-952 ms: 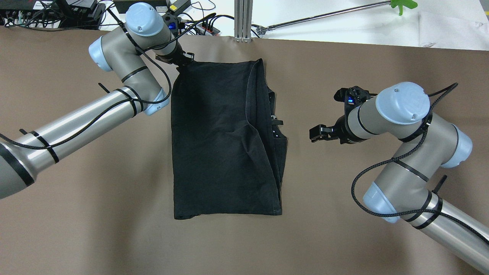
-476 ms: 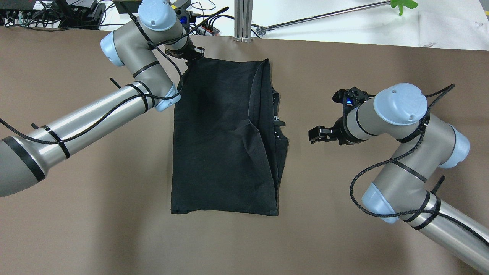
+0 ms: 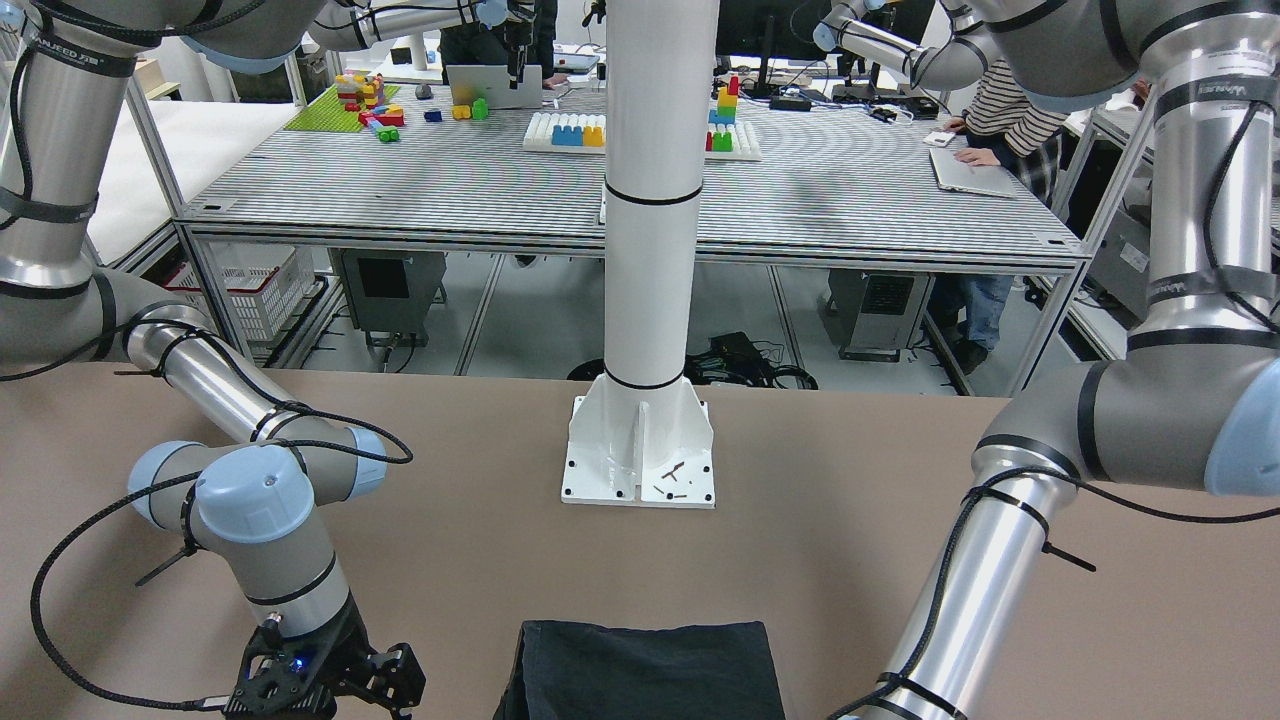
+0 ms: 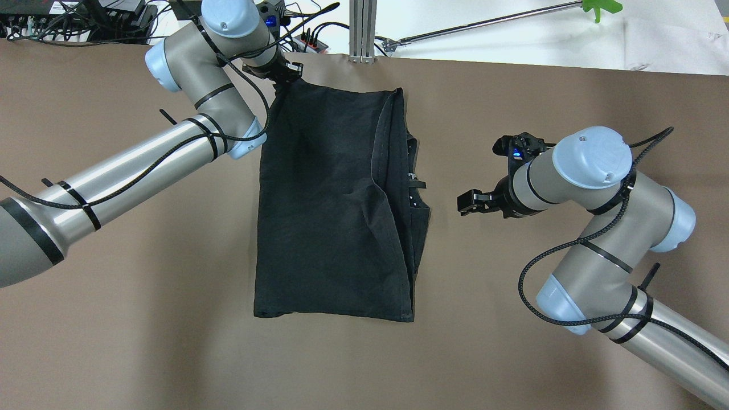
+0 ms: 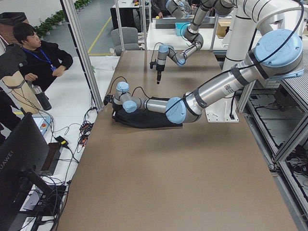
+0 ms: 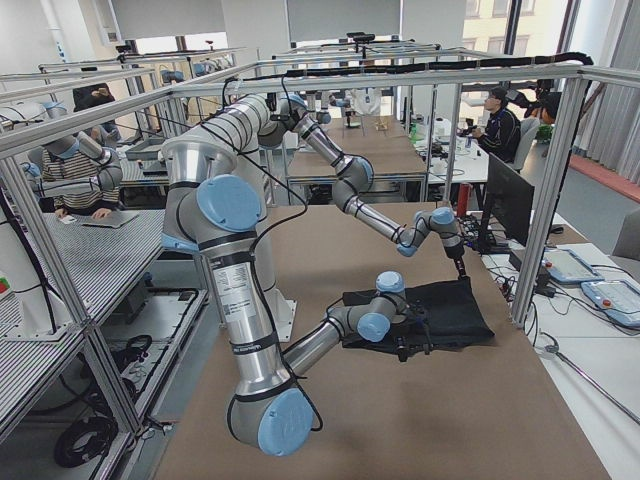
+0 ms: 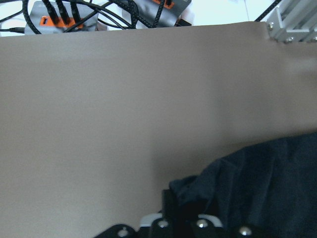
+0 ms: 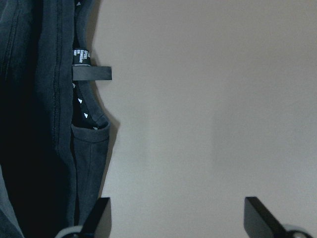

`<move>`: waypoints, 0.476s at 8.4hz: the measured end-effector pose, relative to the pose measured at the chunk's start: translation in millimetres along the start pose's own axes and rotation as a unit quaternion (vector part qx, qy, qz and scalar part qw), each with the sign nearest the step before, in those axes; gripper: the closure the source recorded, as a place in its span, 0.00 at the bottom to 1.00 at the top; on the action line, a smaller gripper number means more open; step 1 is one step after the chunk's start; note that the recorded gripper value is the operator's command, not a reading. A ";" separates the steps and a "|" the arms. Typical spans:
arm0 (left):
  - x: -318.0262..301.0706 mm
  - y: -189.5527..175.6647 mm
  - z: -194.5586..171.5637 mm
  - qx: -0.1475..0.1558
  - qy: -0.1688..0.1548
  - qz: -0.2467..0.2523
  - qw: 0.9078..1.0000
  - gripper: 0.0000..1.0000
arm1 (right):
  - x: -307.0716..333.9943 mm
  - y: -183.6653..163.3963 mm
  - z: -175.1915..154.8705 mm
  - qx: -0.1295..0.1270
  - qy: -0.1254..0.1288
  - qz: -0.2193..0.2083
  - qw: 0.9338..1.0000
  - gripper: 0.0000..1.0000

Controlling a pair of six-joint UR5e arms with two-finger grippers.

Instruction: Fold clothes

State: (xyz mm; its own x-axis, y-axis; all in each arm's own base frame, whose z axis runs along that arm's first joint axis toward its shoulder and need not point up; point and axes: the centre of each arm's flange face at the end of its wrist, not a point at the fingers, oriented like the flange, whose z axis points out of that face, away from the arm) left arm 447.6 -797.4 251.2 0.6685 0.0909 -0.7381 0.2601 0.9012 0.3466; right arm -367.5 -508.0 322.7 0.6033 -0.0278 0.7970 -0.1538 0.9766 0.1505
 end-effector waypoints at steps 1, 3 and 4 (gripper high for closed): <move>-15.0 -15.7 -12.0 0.003 0.003 0.004 1.000 0.06 | -3.5 -2.8 2.0 0.002 0.001 0.001 1.000 0.08; -49.0 -36.8 -35.8 -0.003 0.021 0.003 1.000 0.06 | -26.2 -22.4 14.7 0.014 0.006 0.032 0.999 0.10; -58.9 -38.7 -43.0 -0.007 0.028 0.002 1.000 0.06 | -44.3 -33.1 20.2 0.017 0.005 0.046 0.999 0.15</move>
State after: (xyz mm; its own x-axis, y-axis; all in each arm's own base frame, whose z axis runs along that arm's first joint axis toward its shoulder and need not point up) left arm 368.2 -819.5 256.4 0.6296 0.1169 -0.7680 0.2474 0.9070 0.3409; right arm -404.9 -543.5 294.1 0.5928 0.0642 0.8027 -0.2359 0.9669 0.0968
